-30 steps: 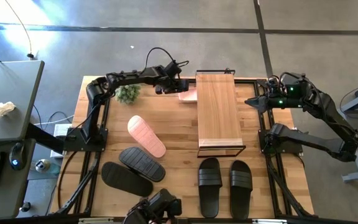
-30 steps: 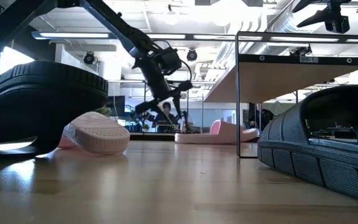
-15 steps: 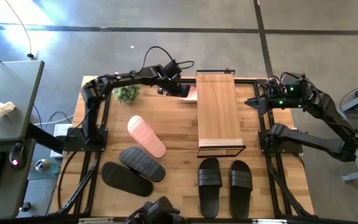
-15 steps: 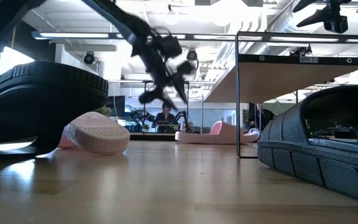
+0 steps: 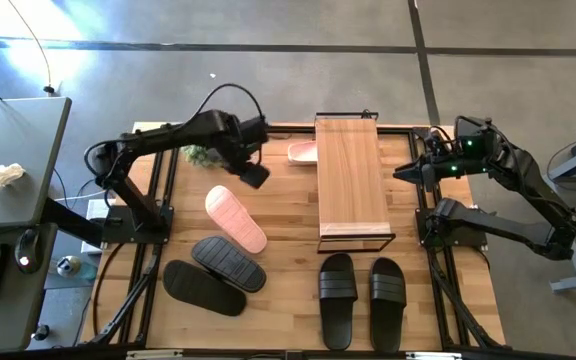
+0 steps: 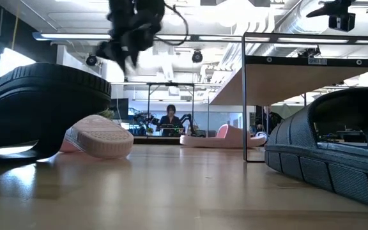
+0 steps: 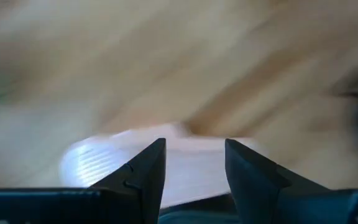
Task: Pick and place slides into the shelf
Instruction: Put the pink slipper under the shelf
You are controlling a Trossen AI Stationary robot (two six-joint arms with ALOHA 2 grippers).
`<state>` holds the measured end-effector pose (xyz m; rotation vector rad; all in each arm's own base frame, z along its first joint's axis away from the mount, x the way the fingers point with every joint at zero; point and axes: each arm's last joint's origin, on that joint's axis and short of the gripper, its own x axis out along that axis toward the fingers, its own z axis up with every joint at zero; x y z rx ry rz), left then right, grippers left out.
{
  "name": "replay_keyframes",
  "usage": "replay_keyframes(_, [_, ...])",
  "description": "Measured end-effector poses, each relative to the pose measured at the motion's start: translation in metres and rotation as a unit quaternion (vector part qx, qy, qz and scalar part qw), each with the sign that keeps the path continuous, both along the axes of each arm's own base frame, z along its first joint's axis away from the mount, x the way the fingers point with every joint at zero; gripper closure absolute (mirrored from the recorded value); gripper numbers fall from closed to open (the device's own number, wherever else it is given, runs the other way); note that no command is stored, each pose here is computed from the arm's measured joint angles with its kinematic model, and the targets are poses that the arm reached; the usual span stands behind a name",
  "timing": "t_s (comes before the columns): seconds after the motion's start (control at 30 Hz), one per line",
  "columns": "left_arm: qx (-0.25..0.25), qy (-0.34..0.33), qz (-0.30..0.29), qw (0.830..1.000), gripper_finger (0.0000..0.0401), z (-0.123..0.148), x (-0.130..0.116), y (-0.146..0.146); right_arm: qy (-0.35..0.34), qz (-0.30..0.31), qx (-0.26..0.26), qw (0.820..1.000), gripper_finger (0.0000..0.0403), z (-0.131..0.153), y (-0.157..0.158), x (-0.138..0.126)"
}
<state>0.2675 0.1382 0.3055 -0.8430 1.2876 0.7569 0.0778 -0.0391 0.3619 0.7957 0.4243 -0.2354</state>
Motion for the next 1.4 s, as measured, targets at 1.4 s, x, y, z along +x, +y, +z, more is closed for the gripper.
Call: replay_keyframes(1.4, [-0.163, -0.141, 0.288, 0.933, 0.0251, -0.132, -0.149, -0.008, 0.012, 0.037, 0.024, 0.999, 0.0235, -0.004, 0.004, -0.002])
